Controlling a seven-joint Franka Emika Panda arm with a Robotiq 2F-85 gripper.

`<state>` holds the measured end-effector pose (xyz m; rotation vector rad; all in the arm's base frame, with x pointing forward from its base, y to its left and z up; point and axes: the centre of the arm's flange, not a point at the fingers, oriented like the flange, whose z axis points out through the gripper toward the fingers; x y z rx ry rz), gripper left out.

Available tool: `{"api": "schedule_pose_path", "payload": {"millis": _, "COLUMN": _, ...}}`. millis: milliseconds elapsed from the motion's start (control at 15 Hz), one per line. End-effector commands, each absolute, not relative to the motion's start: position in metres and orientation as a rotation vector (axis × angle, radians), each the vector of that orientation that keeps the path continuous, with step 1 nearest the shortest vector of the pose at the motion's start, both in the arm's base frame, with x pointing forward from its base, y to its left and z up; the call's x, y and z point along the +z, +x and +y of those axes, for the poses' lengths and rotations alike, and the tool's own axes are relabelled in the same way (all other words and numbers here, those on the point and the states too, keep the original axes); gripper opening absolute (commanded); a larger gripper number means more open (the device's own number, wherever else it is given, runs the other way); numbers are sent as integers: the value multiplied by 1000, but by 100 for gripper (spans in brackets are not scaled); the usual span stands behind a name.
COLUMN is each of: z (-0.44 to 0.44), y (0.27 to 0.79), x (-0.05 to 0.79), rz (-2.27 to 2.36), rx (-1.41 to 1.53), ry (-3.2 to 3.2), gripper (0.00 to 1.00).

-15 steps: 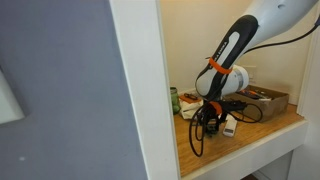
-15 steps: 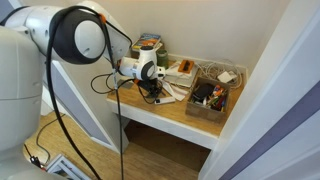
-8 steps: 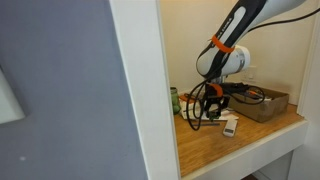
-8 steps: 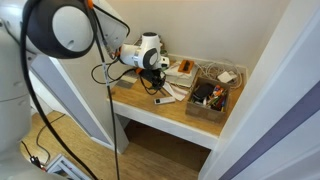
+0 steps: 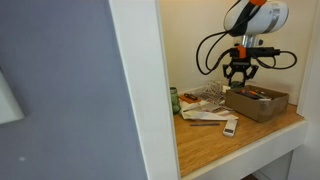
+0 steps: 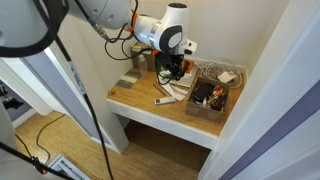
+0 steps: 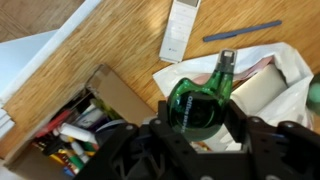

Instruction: Put the tape measure in the box

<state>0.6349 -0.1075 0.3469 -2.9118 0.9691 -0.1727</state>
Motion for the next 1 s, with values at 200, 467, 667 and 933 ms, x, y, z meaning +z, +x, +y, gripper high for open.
{"api": "schedule_pose_path", "payload": {"millis": 200, "z": -150, "y": 624, "x": 360, "rz": 1124, "rx": -185, "ry": -2860, "gripper": 57}}
{"api": "schedule_pose_path", "payload": {"millis": 467, "z": -141, "y": 626, "x": 357, "rz": 1102, "rx": -178, "ry": -2867, "gripper": 57}}
{"api": "schedule_pose_path", "payload": {"millis": 667, "z": -160, "y": 633, "x": 357, "rz": 1180, "rx": -178, "ry": -2839, "gripper": 32}}
{"api": "schedule_pose_path", "payload": {"millis": 933, "z": -206, "y": 632, "x": 343, "rz": 1328, "rx": -109, "ry": -2774, "gripper": 32}}
